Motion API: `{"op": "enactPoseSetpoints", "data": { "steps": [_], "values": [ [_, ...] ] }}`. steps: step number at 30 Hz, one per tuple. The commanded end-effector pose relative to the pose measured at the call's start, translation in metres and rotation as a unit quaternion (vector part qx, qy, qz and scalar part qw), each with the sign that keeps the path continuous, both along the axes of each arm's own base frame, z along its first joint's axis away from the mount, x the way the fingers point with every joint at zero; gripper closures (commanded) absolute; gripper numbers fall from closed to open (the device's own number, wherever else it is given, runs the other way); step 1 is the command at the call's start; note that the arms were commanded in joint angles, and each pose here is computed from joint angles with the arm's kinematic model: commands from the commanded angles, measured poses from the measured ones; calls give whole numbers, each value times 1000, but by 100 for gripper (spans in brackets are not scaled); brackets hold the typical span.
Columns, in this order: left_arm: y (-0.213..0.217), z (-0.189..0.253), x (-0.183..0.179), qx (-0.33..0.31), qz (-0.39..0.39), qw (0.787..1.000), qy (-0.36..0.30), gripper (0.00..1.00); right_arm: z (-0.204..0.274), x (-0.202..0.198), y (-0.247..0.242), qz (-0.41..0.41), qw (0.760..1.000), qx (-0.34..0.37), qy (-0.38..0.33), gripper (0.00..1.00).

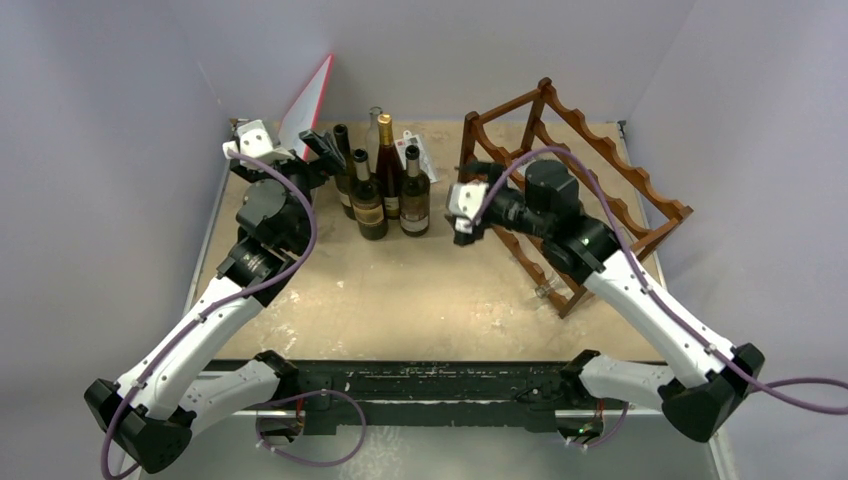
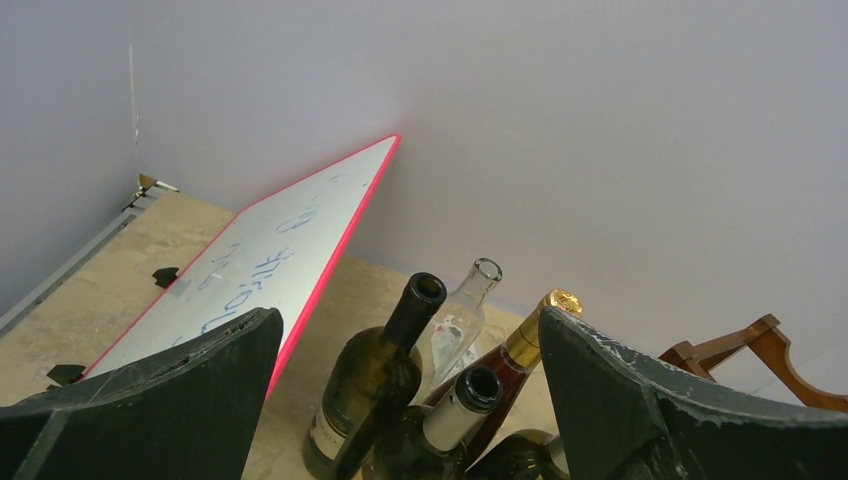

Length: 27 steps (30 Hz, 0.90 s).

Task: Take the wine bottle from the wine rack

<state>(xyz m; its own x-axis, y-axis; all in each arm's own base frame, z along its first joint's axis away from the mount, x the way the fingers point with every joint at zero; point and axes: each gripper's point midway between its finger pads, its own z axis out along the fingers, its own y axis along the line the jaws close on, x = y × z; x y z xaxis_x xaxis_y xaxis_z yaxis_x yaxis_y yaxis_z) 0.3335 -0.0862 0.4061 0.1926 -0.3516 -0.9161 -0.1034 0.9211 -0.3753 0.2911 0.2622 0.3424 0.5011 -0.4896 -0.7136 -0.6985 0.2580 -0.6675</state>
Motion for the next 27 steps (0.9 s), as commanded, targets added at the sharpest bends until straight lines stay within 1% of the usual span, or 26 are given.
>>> {"op": "enactPoseSetpoints", "data": {
  "steps": [1,3,6,10,12,16,20,24,27],
  "values": [
    [1,24,-7,-21,-8,999,-30,0,-87,-47,-24,74,984,-148,64,11],
    [0,25,-7,-22,-9,999,-30,0,-119,-60,-37,78,972,-198,105,11],
    [-1,25,-6,-23,-13,999,-29,0,-160,-70,-60,59,950,-271,146,12],
    [-2,23,-5,-21,-11,999,-27,0,-214,-79,-99,30,909,-373,186,13],
    [-2,23,-5,-20,-11,999,-26,0,-236,-86,-111,26,889,-410,203,13],
    [-2,21,-4,-19,-10,999,-24,0,-266,-94,-131,17,859,-464,218,11],
    [-3,21,-4,-20,-11,999,-24,0,-285,-96,-153,-1,832,-512,214,11],
    [-3,20,-4,-19,-12,999,-23,0,-297,-103,-164,-4,824,-525,214,11],
    [-4,20,-4,-17,-10,1000,-22,0,-301,-99,-178,-25,813,-547,196,14]
  ]
}}
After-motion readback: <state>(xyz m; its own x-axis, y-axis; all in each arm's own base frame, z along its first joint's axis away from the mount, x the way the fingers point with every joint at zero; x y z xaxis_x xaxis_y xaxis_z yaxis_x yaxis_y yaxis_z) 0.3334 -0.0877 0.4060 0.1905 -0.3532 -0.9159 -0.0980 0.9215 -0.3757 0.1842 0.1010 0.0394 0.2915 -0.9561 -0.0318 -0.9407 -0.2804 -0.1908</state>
